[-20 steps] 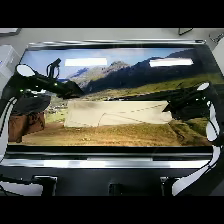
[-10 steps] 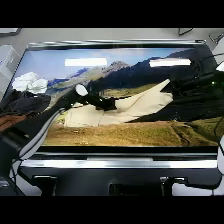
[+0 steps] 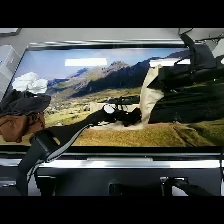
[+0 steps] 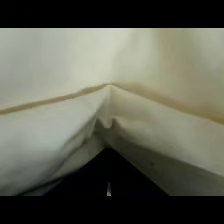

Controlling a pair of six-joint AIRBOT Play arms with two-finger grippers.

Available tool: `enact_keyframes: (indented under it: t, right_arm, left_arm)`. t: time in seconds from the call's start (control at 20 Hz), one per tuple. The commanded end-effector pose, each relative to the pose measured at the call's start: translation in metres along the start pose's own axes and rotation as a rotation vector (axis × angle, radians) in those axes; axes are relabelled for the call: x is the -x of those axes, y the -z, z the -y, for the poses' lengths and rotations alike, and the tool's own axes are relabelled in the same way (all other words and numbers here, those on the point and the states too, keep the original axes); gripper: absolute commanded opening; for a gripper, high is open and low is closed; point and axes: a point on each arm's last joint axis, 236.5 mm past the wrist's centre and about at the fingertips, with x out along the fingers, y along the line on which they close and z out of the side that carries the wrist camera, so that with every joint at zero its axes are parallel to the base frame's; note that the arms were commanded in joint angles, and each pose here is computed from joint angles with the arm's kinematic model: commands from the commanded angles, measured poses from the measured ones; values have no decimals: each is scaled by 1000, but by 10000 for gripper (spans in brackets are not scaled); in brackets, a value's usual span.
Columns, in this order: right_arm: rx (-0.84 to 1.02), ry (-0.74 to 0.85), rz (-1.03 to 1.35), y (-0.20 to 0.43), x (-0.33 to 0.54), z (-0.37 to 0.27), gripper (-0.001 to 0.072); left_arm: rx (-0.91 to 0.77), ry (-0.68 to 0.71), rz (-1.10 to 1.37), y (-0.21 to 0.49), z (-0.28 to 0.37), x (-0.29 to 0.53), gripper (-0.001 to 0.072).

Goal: Fold the clothes and pants, and hang the long-sleeved shirts on hangers.

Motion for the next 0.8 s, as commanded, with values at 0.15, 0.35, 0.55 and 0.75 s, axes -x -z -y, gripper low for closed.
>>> enact_keyframes:
  t: [0.15, 0.35, 0.55, 0.75]
  right_arm:
    - [7, -29, -24, -9, -59, -15, 36]
    - [-18, -159, -98, -1, -156, -48, 36]
    - [-148, -239, -218, 40, -273, -64, 37]
    - [-342, -271, -309, 82, -353, -56, 686]
  left_arm:
    - [-220, -21, 53, -66, 7, 61, 22]
    - [-414, -364, 190, -153, -21, 248, 22]
    - [-474, -469, 517, -174, 25, 453, 23]
    - [-577, -446, 752, -128, 91, 557, 24]
